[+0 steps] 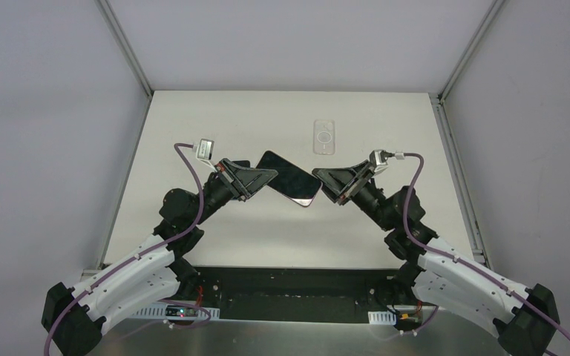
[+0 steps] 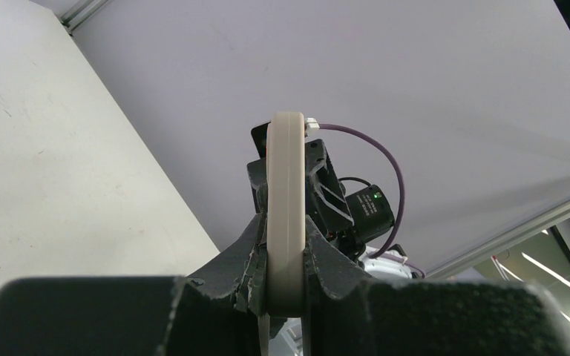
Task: Take the phone out of the phone case
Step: Remove the phone case from the phone.
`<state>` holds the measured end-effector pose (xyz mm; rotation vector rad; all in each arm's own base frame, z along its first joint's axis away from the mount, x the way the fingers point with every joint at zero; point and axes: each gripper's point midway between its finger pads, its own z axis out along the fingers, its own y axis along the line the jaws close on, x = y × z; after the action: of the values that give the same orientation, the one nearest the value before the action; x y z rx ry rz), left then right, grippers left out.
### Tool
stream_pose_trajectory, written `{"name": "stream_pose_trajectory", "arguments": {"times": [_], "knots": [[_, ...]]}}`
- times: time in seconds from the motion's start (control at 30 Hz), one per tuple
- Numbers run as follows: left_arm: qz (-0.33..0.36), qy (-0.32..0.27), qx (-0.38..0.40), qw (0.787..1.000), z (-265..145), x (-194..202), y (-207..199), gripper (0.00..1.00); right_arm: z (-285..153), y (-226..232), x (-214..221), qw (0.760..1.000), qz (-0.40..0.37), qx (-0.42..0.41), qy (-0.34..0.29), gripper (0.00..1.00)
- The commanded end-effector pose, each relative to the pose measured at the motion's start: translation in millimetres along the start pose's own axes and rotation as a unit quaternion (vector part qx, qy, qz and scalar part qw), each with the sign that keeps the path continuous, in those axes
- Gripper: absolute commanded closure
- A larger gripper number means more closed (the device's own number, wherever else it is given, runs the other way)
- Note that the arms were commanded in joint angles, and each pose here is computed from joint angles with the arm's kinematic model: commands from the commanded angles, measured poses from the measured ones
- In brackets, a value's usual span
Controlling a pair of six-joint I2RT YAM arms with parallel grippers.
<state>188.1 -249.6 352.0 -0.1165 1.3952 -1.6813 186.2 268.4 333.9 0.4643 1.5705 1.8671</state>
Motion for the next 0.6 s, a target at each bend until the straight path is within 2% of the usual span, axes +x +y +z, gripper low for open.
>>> {"name": "stream_pose_trajectory", "arguments": {"times": [0.0, 0.23, 0.57], "knots": [[0.005, -0.040, 0.073, 0.997, -2, -22, -41, 1.00, 0, 22, 3, 0.999, 0.004, -0.044, 0.014, 0.58], [0.005, -0.041, 0.079, 0.996, -3, -23, -45, 1.00, 4, 24, 9, 0.999, 0.003, -0.043, 0.032, 0.65], [0.002, -0.042, 0.077, 0.996, -3, -23, -43, 1.00, 3, 36, 11, 0.997, 0.006, -0.071, 0.038, 0.86]]}}
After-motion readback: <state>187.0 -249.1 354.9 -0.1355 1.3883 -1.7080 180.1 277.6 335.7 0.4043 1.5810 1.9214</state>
